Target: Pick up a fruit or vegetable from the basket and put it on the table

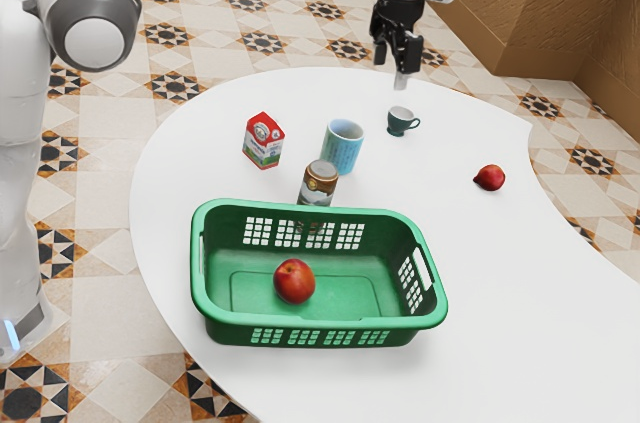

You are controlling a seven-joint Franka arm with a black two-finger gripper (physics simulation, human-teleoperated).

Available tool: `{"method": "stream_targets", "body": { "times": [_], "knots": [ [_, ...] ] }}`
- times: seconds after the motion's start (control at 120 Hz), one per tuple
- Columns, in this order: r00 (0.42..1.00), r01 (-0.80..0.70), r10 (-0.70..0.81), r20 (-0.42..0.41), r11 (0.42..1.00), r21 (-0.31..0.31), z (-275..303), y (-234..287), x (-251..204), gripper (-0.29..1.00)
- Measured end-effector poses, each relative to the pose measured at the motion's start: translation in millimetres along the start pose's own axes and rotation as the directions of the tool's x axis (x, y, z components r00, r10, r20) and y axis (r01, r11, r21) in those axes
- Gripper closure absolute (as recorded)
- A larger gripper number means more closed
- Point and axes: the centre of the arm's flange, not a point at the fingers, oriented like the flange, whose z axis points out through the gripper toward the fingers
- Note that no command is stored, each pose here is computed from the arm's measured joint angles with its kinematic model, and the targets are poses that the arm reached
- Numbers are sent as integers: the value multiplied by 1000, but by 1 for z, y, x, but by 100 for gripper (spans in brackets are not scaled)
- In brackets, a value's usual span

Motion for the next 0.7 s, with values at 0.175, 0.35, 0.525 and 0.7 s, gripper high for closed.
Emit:
{"method": "stream_targets", "body": {
  "times": [0.175, 0.35, 0.525, 0.7],
  "knots": [
    [1000, -18, 18, -3, 1000, -13, -3, -2, -1, 0],
    [983, -59, 55, -172, 998, -17, -126, 6, -41, 0],
    [981, -190, 191, 12, 979, -80, -99, 67, -59, 0],
    [970, -205, 215, 112, 974, -91, -57, 77, -44, 0]
  ]
}}
